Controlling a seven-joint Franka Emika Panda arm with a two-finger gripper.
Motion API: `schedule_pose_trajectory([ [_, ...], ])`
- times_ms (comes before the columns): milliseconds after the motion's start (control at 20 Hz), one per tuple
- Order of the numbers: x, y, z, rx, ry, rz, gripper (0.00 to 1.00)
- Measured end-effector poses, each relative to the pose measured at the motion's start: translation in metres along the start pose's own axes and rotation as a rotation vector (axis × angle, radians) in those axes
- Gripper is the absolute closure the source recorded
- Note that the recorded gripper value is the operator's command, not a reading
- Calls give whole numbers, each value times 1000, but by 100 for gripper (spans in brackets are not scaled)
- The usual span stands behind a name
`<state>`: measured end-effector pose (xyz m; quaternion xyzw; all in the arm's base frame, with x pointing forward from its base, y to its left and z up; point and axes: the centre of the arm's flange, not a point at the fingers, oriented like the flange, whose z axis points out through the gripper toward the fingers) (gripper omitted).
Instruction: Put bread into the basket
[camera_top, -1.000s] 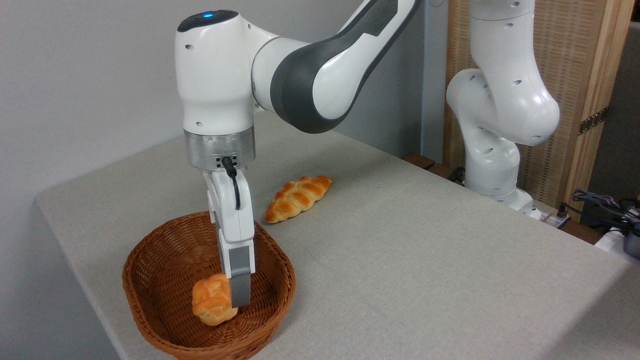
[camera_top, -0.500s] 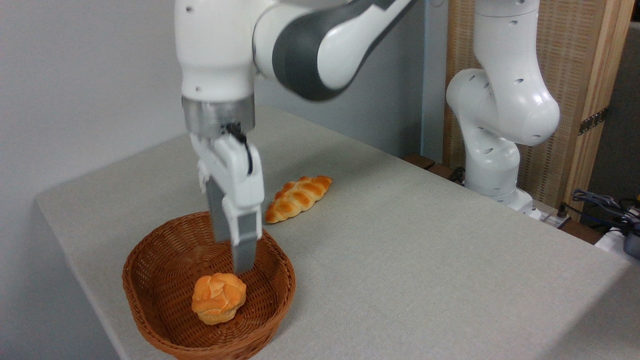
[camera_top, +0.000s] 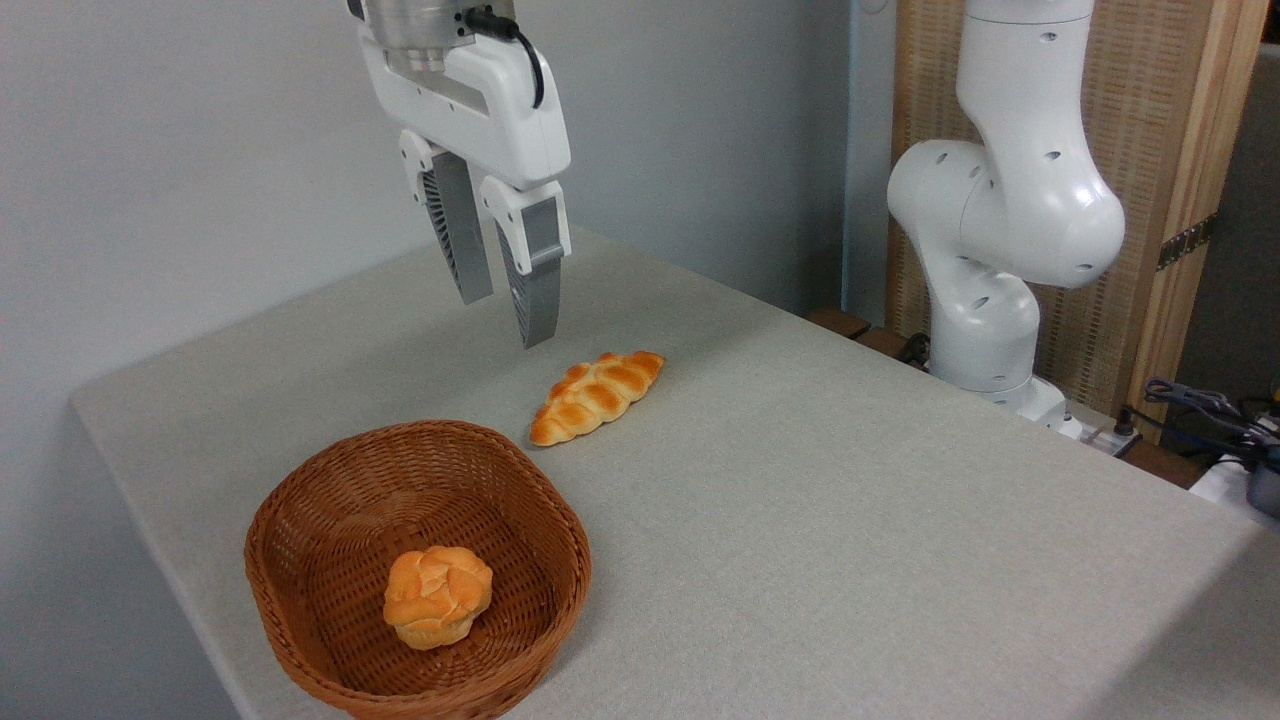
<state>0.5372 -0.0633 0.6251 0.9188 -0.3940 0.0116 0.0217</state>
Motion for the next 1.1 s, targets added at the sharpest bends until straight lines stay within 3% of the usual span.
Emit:
schedule_pose_trajectory([
  [550, -9, -21, 12, 18, -43, -31, 0],
  [1100, -7, -29, 14, 39, -24, -38, 0],
])
